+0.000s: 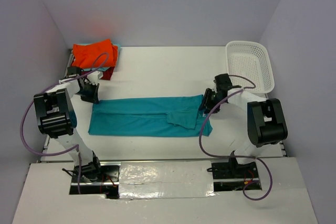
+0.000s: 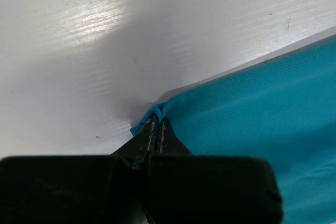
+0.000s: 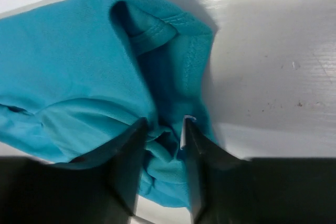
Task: Fold and stack the t-shirts
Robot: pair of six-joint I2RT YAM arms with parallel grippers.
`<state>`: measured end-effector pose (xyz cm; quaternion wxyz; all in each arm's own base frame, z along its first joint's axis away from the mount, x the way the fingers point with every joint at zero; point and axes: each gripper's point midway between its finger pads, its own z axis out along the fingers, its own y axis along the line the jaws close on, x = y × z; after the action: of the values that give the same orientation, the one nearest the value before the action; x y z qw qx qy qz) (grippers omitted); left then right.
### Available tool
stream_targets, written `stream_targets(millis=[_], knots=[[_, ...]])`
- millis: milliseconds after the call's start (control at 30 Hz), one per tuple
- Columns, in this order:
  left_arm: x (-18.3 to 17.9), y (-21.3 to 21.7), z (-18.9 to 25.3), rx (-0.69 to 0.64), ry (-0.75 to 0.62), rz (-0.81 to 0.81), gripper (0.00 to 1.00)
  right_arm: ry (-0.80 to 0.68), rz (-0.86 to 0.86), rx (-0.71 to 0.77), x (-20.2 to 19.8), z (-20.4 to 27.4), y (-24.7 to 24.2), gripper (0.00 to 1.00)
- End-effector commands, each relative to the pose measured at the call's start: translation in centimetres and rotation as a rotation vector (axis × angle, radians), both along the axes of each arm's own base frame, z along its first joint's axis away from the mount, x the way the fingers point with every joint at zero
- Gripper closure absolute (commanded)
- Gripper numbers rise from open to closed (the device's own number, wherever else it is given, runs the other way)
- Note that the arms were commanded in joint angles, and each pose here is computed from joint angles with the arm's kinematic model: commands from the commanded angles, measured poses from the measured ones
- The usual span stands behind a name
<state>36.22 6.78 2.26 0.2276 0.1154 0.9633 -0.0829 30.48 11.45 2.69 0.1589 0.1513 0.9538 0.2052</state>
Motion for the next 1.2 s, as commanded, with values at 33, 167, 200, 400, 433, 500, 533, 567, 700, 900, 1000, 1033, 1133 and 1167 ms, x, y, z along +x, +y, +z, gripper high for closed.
stream_targets(millis=[33, 167, 200, 400, 433, 500, 533, 567, 700, 900, 1000, 1033, 1133, 1167], knots=[[-1.2, 0.2, -0.1, 0.008, 0.027, -0.021, 1.0, -0.057, 0.033, -0.046, 1.5, 3.5, -0.7, 0.46], [-1.6, 0.1, -0.1, 0.0, 0.042, -0.022, 1.0, -0.099, -0.054, -0.196, -0.5, 6.6, -3.7, 0.31], [-1.8, 0.1, -0.1, 0.004, 0.047, -0.018, 1.0, -0.098, -0.062, -0.202, -2.0, 6.6, -4.1, 0.31], [-2.7, 0.2, -0.2, 0.027, 0.057, -0.022, 1.0, 0.114, -0.051, -0.123, -9.2, 0.2, -1.9, 0.36], [-3.0, 0.2, -0.3, 0.028, 0.06, -0.023, 1.0, 0.101, -0.058, -0.102, -8.9, -0.2, -1.4, 0.36], [-3.2, 0.3, -0.3, 0.034, 0.064, -0.028, 1.0, 0.138, -0.06, -0.053, -9.7, -1.4, -0.4, 0.38], [-3.4, 0.2, -0.3, 0.034, 0.07, -0.029, 1.0, 0.131, -0.059, -0.042, -9.2, -1.6, -0.2, 0.4], [-3.5, 0.3, -0.3, 0.035, 0.071, -0.031, 1.0, 0.142, -0.05, -0.03, -9.2, -1.9, 0.2, 0.42], [-4.2, 0.5, 0.0, 0.032, 0.071, -0.025, 1.0, 0.17, -0.025, -0.063, -7.5, -3.1, 0.3, 0.71], [-6.3, 0.9, 1.1, 0.001, 0.077, -0.026, 0.56, 0.092, 0.008, -0.099, 0.8, -0.7, 1.3, 1.0], [-6.9, 1.2, 2.5, -0.009, 0.079, -0.016, 0.0, 0.067, 0.026, -0.15, 6.6, -0.4, 1.5, 1.0], [-7.4, 1.1, 3.3, -0.028, 0.088, -0.008, 0.0, 0.052, 0.031, -0.173, 10.1, -0.4, 1.8, 1.0], [-6.9, 1.5, 6.1, -0.027, 0.041, -0.002, 0.01, 0.007, 0.042, -0.217, 17.9, -0.3, 2.7, 0.92], [-6.5, 1.5, 7.1, -0.03, 0.019, -0.007, 0.01, -0.002, 0.041, -0.241, 19.8, -0.3, 2.6, 0.87]])
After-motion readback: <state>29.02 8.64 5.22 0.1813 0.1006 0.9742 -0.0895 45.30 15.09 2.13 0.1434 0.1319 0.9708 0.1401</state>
